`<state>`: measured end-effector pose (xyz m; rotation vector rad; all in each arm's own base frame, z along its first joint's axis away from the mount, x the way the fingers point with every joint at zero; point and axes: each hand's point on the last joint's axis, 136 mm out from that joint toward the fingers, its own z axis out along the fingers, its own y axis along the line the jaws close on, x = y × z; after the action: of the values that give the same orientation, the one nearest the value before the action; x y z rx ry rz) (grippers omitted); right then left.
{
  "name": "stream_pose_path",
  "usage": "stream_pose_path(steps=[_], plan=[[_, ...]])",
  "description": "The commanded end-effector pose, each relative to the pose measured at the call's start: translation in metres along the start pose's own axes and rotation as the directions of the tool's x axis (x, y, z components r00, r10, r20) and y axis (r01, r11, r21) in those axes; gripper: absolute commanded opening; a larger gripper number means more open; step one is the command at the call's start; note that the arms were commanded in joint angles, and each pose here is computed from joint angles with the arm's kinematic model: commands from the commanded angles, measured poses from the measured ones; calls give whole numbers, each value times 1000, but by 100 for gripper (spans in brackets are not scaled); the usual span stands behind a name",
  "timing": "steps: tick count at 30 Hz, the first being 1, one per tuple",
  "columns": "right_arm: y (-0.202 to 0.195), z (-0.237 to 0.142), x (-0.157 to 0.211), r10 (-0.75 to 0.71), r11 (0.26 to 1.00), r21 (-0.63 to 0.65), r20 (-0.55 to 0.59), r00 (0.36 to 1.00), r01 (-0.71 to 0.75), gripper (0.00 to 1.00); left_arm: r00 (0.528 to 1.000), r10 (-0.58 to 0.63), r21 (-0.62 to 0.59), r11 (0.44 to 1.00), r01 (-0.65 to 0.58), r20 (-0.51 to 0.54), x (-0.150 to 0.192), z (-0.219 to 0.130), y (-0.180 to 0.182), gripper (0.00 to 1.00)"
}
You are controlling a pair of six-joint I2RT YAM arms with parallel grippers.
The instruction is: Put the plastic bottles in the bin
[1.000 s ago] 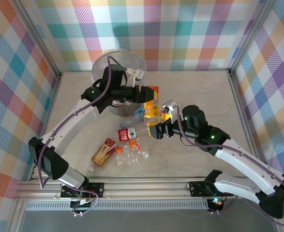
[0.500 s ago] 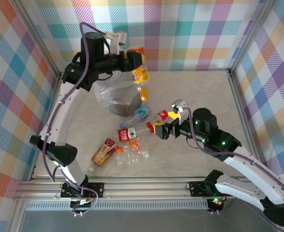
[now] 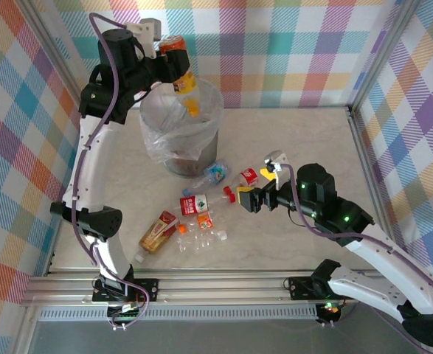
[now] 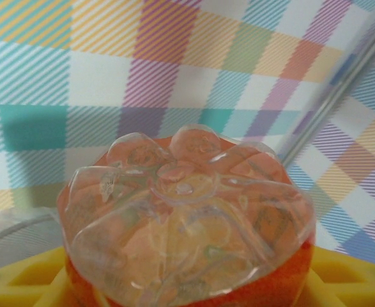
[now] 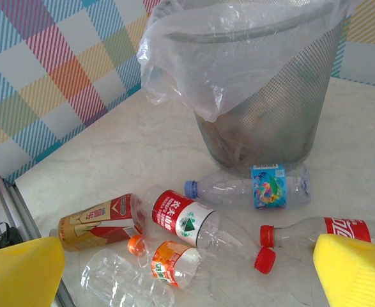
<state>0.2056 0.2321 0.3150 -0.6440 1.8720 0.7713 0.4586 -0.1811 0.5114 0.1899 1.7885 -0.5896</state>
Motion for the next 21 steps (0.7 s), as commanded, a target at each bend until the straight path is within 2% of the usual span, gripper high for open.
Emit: stream_pose_path(steps=[1,8,21], plan=[[-6,-2,1,6,1000,25,17,1000,-7,100,996,79,-94,992,-81,-31,8,11,28,60],[-16,2,10,42,997,71,24,999,-43,100,977,125,-41,990,-134,-174,52,41,37,60],[-20,9,16,34,995,94,-25,999,-32,100,902,60,21,998,-56,-428,143,84,52,60]])
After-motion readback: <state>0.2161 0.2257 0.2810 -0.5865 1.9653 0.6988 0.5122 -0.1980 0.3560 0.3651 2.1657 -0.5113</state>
